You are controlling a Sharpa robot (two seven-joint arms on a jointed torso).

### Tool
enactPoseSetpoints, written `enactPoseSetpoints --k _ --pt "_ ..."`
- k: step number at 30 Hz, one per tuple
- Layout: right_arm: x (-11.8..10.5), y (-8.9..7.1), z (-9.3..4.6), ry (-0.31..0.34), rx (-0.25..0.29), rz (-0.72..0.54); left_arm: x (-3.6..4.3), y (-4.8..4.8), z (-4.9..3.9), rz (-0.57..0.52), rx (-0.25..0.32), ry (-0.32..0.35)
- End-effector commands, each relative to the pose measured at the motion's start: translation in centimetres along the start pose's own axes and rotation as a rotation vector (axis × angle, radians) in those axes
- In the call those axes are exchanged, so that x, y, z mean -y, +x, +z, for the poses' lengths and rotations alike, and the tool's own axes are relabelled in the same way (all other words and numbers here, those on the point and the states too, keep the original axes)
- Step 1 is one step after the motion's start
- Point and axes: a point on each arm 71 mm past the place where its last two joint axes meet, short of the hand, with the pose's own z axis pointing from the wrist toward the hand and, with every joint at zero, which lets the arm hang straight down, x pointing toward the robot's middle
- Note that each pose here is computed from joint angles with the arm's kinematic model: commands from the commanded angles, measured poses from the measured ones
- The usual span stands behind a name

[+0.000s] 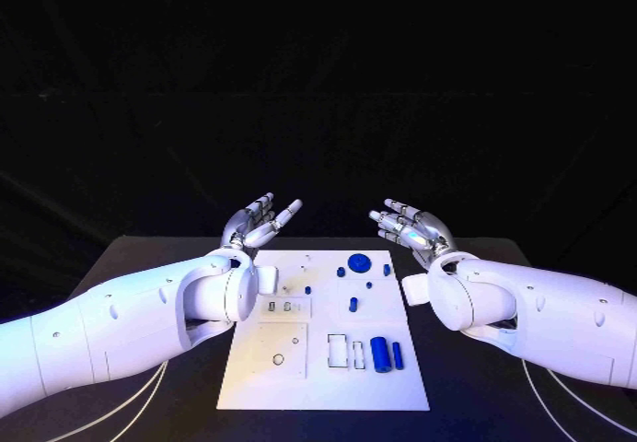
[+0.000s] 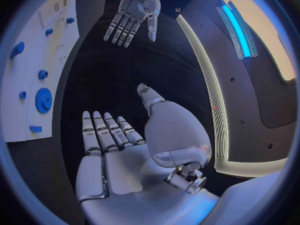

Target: Assemble the parts on the task board

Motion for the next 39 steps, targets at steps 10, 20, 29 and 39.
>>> enactPoseSetpoints --k 10,20,29,39 --pt "-2.7 -0.5 1.1 -0.178 -0.182 -0.427 1.62 -1.86 -0.75 -0.032 -0.058 0.015" --pt "-4.1 -1.4 1.7 -0.236 -0.189 -0.658 3.56 -2.93 -1.56 -0.016 -0.071 0.055" --pt "-5.6 -1.5 2.6 -0.246 -0.231 -0.949 5.2 -3.73 -2.67 -0.012 -0.083 0.077" --pt "-6.6 0.0 3.0 -0.273 -0.272 -1.296 6.6 -2.74 -4.45 -0.051 -0.141 0.082"
